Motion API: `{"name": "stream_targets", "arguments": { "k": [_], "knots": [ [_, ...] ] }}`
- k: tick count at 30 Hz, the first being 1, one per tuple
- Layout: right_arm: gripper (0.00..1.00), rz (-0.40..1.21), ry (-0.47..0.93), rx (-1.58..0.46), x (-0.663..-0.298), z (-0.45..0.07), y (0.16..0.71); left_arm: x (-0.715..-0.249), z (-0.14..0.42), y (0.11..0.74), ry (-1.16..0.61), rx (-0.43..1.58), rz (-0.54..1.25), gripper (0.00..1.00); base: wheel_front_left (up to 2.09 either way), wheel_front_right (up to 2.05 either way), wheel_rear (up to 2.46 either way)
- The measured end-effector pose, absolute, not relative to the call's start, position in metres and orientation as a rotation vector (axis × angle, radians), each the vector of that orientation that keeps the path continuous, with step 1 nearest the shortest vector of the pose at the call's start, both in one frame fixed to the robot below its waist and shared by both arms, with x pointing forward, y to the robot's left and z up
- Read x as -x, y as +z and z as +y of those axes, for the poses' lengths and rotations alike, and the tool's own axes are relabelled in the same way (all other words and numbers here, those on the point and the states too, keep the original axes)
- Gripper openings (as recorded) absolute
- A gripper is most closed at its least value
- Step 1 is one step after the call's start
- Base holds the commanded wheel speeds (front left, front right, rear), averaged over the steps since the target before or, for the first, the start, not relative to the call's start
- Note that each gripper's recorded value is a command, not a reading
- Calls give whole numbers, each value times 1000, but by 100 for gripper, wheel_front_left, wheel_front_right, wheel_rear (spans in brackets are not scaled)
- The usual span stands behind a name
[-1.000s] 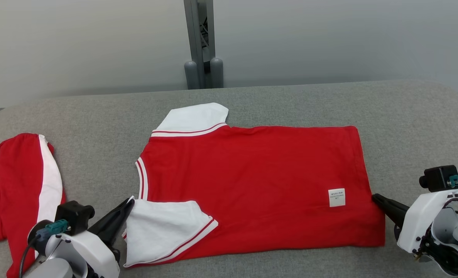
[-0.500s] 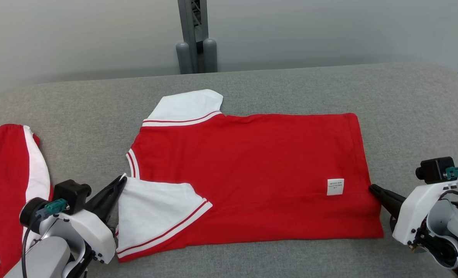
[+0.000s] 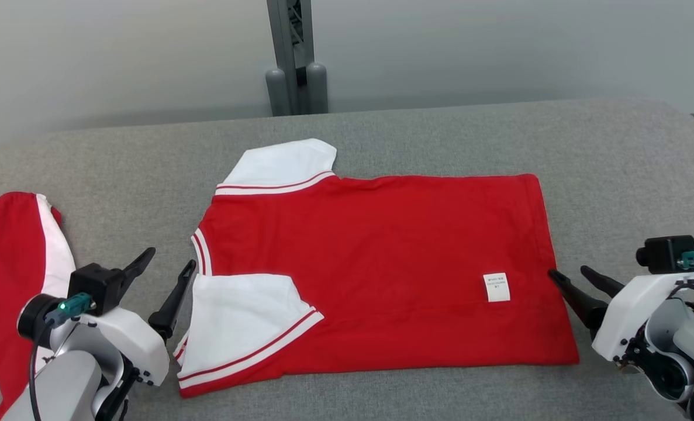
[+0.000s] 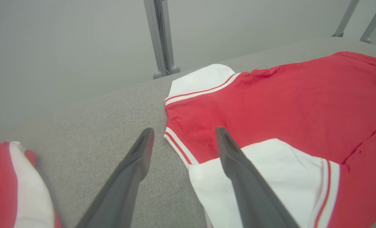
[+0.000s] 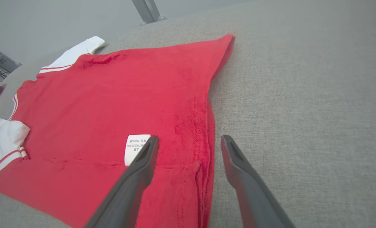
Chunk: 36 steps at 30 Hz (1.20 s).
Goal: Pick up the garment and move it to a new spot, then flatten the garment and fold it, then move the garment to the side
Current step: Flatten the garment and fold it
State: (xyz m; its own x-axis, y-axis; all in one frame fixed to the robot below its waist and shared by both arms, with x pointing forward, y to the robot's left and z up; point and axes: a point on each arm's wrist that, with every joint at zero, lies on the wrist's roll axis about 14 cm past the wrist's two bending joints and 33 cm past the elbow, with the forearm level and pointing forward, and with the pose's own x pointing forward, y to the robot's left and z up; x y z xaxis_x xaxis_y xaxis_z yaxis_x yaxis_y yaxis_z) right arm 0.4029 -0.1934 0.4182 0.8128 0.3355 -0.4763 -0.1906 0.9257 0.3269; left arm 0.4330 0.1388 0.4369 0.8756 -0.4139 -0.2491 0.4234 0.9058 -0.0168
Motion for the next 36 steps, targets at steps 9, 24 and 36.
{"name": "stream_targets", "arguments": {
  "k": [9,24,36],
  "knots": [
    [100,438,249,-269,-390,-205,434,-411,146,459,-362,48,165,100,0,0,0],
    [100,429,185,-379,-352,-196,410,-353,146,426,-260,204,233,100,0,0,0],
    [100,465,157,-382,-338,-194,392,-321,149,371,-216,188,430,100,0,0,0]
  ]
}}
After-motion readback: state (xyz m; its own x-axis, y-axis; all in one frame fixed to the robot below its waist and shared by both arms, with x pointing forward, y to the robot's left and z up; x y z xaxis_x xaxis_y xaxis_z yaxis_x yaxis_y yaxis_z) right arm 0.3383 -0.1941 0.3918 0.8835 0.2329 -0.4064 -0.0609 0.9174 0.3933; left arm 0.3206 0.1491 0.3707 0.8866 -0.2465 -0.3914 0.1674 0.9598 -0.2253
